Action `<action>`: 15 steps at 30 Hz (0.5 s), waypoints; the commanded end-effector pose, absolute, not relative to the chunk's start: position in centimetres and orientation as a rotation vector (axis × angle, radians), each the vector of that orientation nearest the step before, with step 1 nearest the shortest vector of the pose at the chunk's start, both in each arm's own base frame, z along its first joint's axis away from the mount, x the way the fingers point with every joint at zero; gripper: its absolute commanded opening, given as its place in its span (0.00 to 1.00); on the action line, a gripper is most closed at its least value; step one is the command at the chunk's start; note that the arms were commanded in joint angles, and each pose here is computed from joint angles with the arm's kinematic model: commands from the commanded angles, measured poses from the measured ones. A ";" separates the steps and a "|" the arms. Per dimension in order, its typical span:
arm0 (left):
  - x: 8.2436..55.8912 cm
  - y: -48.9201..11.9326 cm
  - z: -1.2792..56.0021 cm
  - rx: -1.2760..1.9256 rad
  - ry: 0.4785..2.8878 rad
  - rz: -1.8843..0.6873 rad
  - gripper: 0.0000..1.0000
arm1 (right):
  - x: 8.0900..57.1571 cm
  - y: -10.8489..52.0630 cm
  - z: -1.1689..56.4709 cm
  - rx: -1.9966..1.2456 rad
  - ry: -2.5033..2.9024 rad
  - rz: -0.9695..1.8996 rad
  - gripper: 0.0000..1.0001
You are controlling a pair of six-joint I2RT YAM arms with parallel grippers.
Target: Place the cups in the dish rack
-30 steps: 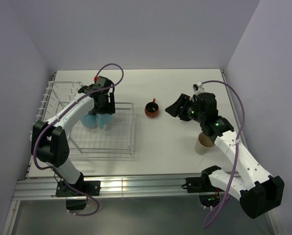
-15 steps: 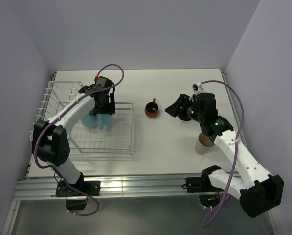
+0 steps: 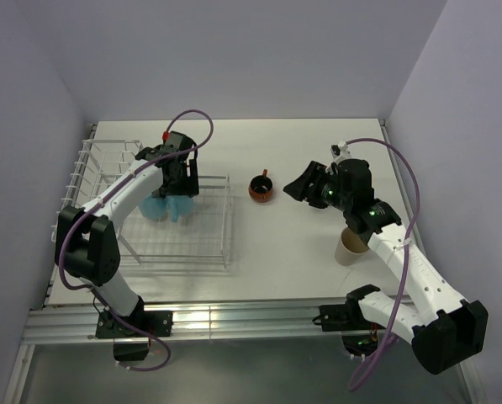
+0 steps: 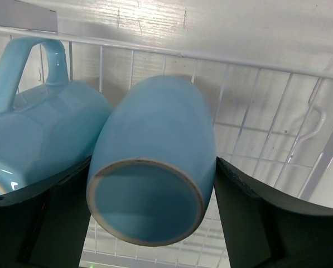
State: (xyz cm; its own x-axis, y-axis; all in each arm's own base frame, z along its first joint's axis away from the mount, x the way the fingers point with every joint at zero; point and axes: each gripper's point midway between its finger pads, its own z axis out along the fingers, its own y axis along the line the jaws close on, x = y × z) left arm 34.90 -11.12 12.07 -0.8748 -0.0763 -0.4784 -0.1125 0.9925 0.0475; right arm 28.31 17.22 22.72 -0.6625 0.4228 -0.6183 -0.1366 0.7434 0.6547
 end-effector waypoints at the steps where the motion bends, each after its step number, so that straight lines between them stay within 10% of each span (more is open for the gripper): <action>1: 36.3 -11.0 15.2 -0.145 2.519 0.071 0.85 | 29.0 17.1 23.8 0.190 2.080 0.869 0.64; 4: 36.3 -11.1 15.4 -0.145 2.510 0.067 0.99 | 29.0 17.1 23.7 0.190 2.081 0.869 0.64; 15: 36.3 -11.0 16.9 -0.154 2.473 0.060 0.99 | 29.1 16.9 23.7 0.194 2.084 0.850 0.64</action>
State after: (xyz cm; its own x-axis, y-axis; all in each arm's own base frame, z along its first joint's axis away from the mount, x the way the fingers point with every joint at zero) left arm 35.44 -10.89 14.01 -0.8365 -0.0858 -0.5412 -0.1232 0.9918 0.0331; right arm 28.35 17.17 22.69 -0.6608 0.4209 -0.6215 -0.1371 0.7464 0.6513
